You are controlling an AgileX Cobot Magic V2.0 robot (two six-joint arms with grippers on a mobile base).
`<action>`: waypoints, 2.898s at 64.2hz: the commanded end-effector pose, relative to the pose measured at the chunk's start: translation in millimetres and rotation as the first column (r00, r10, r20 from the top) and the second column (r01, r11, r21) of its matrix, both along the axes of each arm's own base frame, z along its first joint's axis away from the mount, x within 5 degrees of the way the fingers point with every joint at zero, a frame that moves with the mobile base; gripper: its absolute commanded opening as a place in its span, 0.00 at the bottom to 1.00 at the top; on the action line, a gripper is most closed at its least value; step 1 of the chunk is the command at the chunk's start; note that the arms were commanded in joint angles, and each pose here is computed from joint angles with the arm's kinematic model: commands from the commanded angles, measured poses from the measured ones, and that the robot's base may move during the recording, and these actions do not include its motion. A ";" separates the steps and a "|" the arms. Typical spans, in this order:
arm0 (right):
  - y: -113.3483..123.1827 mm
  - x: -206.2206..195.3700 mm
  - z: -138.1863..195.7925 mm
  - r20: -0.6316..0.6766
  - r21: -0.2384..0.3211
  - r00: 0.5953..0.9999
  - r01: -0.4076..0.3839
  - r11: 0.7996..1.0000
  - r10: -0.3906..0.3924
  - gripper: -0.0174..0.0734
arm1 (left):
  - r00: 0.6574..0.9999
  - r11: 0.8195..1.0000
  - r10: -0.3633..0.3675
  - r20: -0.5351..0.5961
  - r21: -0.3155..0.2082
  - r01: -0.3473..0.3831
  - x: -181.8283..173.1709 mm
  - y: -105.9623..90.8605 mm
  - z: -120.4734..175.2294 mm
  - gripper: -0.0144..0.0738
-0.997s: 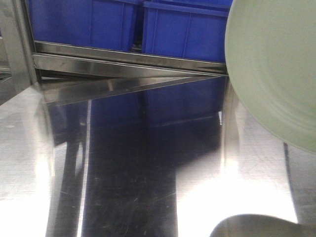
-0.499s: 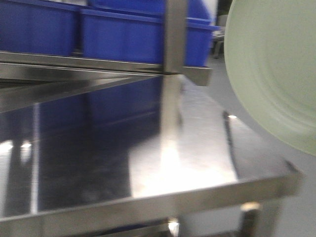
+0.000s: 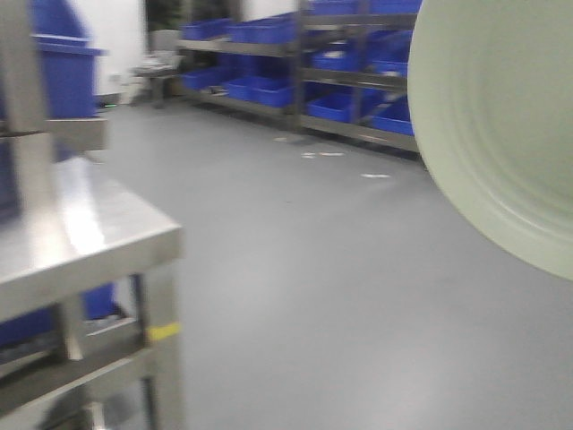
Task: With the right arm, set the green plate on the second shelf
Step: 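Drive the base to the shelf of blue bins, holding the plate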
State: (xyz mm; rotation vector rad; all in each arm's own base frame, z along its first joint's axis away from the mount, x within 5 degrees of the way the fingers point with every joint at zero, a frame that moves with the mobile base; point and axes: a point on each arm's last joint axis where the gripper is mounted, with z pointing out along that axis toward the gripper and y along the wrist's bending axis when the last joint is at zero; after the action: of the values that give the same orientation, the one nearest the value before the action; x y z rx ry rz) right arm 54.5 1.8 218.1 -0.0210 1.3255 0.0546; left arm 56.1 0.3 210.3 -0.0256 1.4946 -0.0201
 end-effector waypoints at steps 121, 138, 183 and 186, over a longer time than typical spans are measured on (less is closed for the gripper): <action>-1.8 -3.8 17.9 0.125 0.021 0.992 0.013 1.000 -0.016 0.25 | 0.999 1.000 -0.004 0.043 -0.011 0.004 1.0 -0.2 -6.6 0.31; -1.8 -3.8 17.9 0.125 0.021 0.992 0.013 1.000 -0.016 0.25 | 0.999 1.000 -0.004 0.043 -0.011 0.004 1.0 -0.2 -6.6 0.31; -1.8 -3.8 17.9 0.125 0.021 0.992 0.013 1.000 -0.016 0.25 | 0.999 1.000 -0.004 0.043 -0.011 0.004 1.0 -0.2 -6.6 0.31; -1.8 -3.8 17.9 0.125 0.021 0.992 0.013 1.000 -0.016 0.25 | 0.999 1.000 -0.004 0.043 -0.011 0.004 1.0 -0.2 -6.6 0.31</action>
State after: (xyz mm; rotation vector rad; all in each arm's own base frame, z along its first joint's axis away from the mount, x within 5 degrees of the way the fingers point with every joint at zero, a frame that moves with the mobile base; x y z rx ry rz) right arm 54.3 1.8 218.2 -0.0205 1.3237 0.0550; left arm 56.1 0.3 210.3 -0.0255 1.4944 -0.0201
